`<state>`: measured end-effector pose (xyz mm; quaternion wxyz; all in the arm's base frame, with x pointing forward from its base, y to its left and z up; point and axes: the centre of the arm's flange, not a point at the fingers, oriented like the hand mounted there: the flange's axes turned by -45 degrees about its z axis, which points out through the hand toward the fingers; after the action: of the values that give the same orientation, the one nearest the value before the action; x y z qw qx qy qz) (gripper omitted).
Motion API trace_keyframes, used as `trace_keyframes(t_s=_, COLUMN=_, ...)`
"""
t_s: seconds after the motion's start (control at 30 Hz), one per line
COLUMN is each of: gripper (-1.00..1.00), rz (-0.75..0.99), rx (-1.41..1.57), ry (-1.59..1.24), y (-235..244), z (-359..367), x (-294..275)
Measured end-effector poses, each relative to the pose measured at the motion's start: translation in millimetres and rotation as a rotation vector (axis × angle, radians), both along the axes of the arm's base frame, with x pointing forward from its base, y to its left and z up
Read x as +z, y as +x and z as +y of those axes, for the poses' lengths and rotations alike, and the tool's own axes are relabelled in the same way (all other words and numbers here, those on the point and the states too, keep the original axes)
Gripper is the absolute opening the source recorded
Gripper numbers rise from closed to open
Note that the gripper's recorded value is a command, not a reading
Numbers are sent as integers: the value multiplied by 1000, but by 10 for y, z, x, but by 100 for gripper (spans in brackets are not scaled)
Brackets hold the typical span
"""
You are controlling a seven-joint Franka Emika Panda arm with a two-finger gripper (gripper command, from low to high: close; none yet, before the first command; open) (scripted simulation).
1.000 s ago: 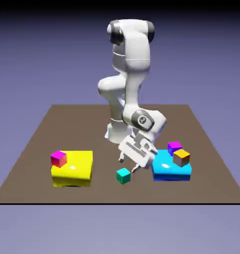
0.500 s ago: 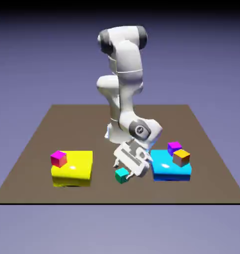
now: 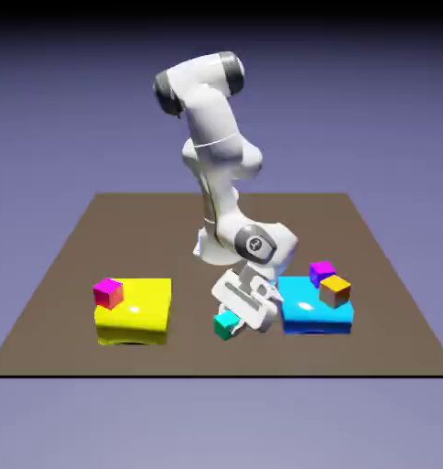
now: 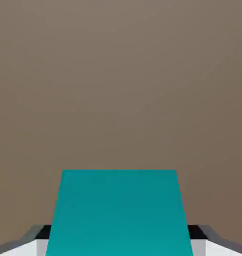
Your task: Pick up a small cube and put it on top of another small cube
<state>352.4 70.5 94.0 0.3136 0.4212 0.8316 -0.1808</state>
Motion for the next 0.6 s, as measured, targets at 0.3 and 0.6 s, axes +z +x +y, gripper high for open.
trace_keyframes(t_s=0.3, gripper=-100, rz=29, rx=8, ry=-51, y=-105, z=-6, x=71)
trace_keyframes(t_s=0.6, gripper=-100, rz=11, rx=2, ry=-47, y=-120, z=78, x=290)
